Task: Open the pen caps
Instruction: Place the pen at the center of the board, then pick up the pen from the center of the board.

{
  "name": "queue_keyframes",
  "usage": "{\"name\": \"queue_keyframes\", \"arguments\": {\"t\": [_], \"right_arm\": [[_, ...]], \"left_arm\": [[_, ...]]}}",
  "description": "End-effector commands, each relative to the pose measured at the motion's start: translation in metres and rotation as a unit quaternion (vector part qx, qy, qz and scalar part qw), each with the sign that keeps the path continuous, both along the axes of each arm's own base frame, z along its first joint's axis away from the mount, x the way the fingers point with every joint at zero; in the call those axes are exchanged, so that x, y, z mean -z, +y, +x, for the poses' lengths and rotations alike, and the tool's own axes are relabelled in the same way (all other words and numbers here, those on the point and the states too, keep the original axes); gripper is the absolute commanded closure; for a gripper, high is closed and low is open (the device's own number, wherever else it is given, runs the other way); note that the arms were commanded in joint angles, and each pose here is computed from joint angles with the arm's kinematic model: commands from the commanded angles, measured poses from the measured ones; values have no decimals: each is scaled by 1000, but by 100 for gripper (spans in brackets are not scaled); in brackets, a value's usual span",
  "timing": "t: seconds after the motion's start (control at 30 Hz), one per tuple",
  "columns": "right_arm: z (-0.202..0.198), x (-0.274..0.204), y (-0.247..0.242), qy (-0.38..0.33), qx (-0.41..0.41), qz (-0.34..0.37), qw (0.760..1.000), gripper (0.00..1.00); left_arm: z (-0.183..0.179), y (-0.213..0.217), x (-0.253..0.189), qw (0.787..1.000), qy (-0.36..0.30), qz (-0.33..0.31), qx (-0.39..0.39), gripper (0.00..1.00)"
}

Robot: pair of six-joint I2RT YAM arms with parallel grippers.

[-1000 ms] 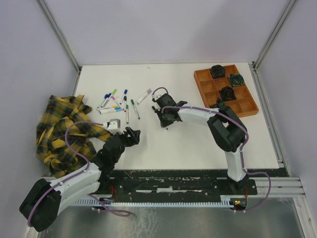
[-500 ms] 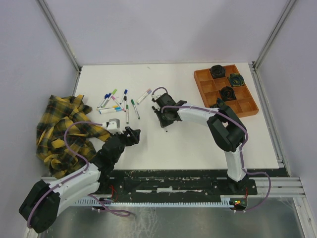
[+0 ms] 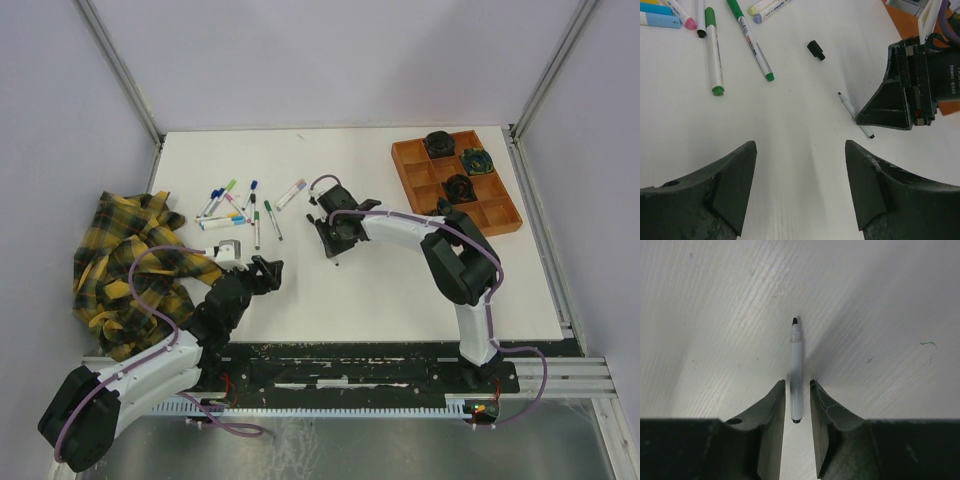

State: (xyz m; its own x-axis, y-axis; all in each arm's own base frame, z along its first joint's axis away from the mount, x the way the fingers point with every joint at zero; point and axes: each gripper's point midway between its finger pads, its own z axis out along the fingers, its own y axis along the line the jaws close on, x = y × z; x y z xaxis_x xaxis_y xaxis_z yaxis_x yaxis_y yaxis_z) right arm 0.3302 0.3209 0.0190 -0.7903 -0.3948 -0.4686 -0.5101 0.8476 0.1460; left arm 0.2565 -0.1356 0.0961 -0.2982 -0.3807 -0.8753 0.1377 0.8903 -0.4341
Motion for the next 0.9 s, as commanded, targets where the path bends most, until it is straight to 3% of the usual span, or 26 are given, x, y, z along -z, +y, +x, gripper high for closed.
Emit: {"name": "queue_keyframes", "arguments": {"t": [0.0, 0.3, 0.57, 0.87], "right_arm": [[11, -54, 9, -37, -16, 49, 998, 66], [-8, -116, 3, -51, -116, 112, 986, 56], [-30, -211, -39, -92, -198, 250, 943, 52], [-82, -237, -84, -143, -239, 217, 936, 48]], "left_arm": [[6, 6, -11, 1000, -26, 3, -17, 22], [8, 8, -11, 999, -18, 4, -28, 22], [11, 16, -11, 998, -2, 4, -58, 21], [11, 12, -16, 998, 3, -12, -56, 17]]}}
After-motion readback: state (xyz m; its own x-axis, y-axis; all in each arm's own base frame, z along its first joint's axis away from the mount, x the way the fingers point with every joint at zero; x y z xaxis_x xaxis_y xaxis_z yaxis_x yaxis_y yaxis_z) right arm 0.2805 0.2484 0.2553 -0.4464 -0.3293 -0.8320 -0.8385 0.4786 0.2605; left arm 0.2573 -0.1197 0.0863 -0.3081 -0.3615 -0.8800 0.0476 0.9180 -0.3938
